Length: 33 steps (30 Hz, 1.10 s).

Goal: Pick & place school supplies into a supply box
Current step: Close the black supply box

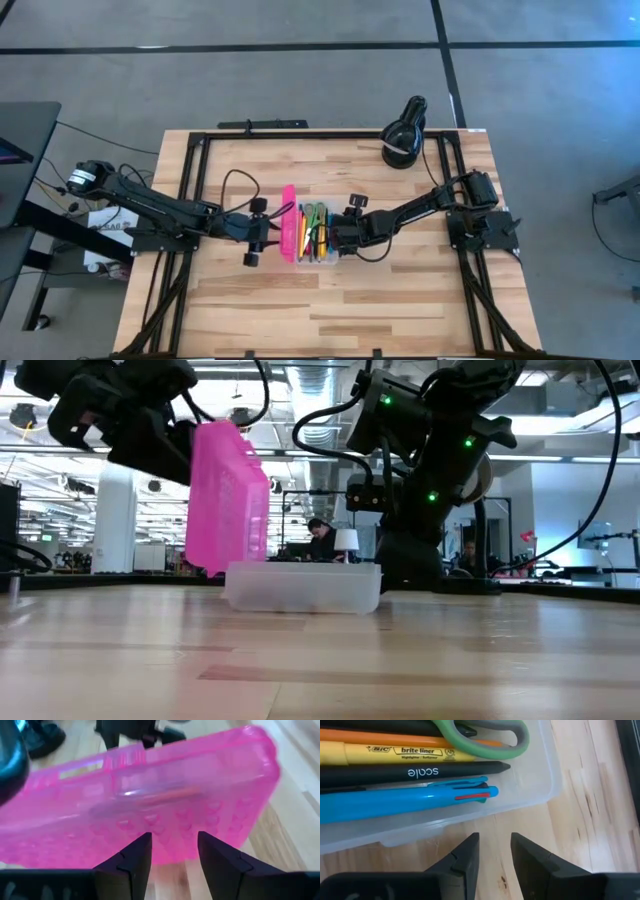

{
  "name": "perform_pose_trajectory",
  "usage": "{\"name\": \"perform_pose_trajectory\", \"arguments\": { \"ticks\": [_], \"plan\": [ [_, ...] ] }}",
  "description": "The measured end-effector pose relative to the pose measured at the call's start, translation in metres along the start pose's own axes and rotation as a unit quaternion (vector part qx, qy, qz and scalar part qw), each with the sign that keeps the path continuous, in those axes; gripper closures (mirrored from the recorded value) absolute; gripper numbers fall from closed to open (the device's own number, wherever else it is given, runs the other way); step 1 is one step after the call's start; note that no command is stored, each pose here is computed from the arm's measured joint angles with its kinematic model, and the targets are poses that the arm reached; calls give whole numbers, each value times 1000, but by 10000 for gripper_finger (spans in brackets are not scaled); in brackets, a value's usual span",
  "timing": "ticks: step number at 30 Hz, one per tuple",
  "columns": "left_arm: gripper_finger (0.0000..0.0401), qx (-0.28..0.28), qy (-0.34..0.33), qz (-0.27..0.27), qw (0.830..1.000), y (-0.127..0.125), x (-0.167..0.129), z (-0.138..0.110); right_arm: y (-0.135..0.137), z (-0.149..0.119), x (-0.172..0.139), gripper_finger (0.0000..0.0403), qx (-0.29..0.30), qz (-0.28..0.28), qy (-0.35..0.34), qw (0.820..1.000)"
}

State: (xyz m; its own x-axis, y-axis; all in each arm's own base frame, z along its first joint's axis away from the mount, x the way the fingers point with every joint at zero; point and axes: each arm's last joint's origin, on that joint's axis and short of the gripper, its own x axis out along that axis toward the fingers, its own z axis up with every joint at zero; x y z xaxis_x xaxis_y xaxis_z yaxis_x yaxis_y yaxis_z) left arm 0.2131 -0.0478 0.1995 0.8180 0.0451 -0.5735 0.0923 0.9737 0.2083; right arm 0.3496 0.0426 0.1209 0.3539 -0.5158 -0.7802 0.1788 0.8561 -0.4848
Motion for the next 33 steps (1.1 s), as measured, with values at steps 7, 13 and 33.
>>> {"name": "perform_pose_trajectory", "arguments": {
  "ticks": [7,13,33],
  "plan": [
    [246,18,-37,4,999,1,0,7,0,0,-1,296,1,-1,-3,1000],
    [246,17,-62,0,998,4,0,12,0,1,-1,296,2,-2,-5,1000],
    [246,-53,-56,-5,997,21,38,4,4,1,-4,296,-10,2,-12,1000]
  ]
}}
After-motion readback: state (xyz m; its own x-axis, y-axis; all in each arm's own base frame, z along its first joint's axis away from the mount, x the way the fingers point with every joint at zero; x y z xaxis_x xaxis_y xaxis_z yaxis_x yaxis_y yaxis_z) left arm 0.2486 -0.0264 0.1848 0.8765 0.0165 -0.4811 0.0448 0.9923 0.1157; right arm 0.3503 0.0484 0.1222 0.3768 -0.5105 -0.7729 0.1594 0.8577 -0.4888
